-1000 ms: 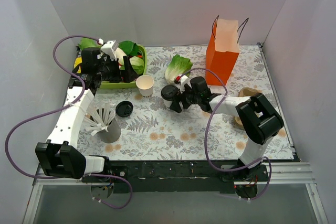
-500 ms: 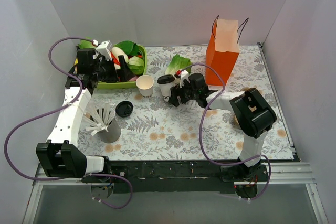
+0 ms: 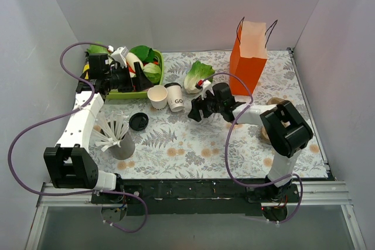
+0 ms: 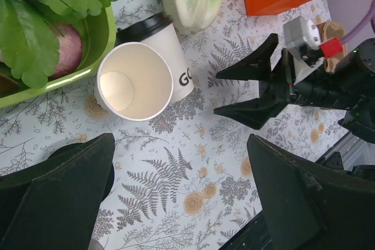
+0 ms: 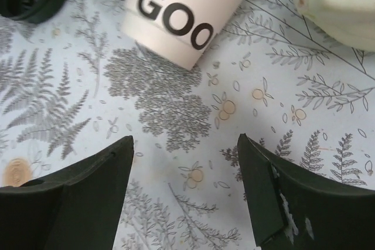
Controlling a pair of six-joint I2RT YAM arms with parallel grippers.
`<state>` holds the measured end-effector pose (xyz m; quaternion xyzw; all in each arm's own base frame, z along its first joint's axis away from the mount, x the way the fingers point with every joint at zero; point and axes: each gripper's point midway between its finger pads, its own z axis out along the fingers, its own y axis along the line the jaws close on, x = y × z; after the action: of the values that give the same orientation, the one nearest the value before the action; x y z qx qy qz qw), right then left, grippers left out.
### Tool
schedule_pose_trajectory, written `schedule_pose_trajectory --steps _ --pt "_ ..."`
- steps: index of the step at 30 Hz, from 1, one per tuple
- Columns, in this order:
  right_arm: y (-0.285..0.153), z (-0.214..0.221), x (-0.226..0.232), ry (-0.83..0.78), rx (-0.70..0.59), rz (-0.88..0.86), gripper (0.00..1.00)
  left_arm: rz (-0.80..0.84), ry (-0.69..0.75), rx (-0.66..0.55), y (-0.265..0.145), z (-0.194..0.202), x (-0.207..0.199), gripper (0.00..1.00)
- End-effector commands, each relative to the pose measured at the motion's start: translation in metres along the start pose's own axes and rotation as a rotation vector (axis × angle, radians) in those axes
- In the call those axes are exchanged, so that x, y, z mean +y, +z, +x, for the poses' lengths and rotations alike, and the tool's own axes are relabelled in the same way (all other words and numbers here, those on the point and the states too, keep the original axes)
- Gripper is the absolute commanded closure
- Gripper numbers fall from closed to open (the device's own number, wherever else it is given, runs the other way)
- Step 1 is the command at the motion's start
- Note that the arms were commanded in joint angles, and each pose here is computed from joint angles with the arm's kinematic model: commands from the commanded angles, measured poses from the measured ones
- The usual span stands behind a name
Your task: Pack the takeout coffee
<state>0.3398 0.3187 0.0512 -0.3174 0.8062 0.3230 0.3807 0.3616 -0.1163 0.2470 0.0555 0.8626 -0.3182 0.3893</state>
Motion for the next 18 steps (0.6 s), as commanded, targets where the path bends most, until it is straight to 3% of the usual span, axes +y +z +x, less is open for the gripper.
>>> schedule_pose_trajectory --steps 1,6,9,18 --pt "-0.023 -0.048 0.034 -0.042 -0.095 -0.121 0.18 0.046 0.05 -0.039 -0.003 -0.015 -0.011 0.02" --pt "-0.014 -0.063 0.032 0.143 -0.087 -0.078 0.02 0.077 0.01 -0.022 0.001 -0.009 -0.013 0.02" --pt "0.005 -0.067 0.022 0.236 -0.081 -0.032 0.02 0.071 0.002 -0.022 0.0 -0.007 -0.013 0.02" --pt "0.056 -0.092 0.007 0.318 -0.101 -0.016 0.02 0.031 0.007 0.005 -0.012 0.009 -0.011 0.02"
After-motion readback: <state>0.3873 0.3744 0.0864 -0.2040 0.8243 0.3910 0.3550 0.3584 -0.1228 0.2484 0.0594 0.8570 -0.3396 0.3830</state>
